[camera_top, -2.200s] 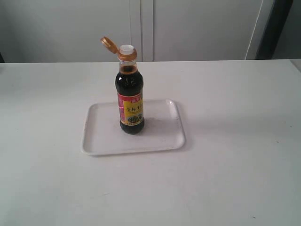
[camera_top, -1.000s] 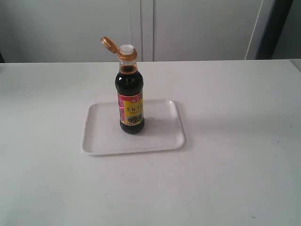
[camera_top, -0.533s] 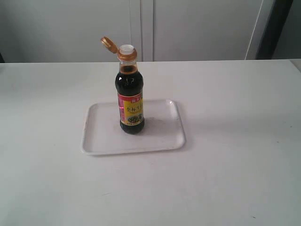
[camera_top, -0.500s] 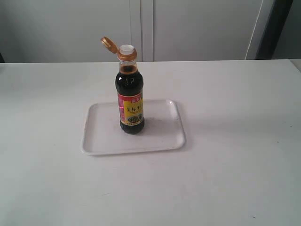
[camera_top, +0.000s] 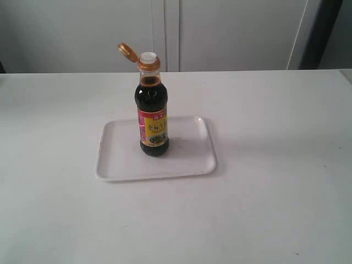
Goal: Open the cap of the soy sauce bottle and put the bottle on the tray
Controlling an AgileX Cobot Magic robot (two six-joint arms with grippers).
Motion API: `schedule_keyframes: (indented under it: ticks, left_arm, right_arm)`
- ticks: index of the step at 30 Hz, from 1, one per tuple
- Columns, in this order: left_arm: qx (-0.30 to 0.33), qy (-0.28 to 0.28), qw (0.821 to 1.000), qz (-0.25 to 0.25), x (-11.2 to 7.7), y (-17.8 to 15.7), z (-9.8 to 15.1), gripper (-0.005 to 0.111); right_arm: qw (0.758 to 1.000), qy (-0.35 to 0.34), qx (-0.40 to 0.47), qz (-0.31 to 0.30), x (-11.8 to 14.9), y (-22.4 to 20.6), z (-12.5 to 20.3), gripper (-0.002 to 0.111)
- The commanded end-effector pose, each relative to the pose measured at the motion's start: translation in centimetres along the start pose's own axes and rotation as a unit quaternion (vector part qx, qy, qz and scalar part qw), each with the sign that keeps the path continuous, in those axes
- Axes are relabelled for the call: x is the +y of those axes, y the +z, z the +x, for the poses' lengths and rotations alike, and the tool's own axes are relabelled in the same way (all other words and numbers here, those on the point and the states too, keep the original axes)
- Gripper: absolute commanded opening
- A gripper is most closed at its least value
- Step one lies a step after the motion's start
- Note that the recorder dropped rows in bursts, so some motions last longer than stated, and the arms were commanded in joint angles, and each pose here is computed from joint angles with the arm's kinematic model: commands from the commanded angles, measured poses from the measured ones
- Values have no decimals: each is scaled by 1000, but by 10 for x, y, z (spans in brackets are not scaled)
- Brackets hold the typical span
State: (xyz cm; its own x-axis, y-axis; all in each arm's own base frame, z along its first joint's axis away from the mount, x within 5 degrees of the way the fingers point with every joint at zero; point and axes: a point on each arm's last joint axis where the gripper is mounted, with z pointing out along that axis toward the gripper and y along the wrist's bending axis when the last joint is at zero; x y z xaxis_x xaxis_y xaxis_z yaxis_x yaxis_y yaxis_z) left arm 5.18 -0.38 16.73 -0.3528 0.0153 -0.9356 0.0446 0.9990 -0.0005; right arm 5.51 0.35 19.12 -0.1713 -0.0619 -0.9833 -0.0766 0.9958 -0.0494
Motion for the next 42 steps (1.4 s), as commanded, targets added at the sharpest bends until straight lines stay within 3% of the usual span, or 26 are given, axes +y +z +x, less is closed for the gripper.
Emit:
schedule_keyframes:
  ticks: [1,17,42]
  left_arm:
    - [-1,-5,1000,1,0,0,1,0]
    - [-1,-5,1000,1,0,0,1,0]
    - [-1,-5,1000,1,0,0,1,0]
  right_arm:
    - [1000,1,-17,4,0,0,-1,0]
    - [999,-1,37,3,0,0,9,0]
    - [999,0,37,3,0,0,9,0]
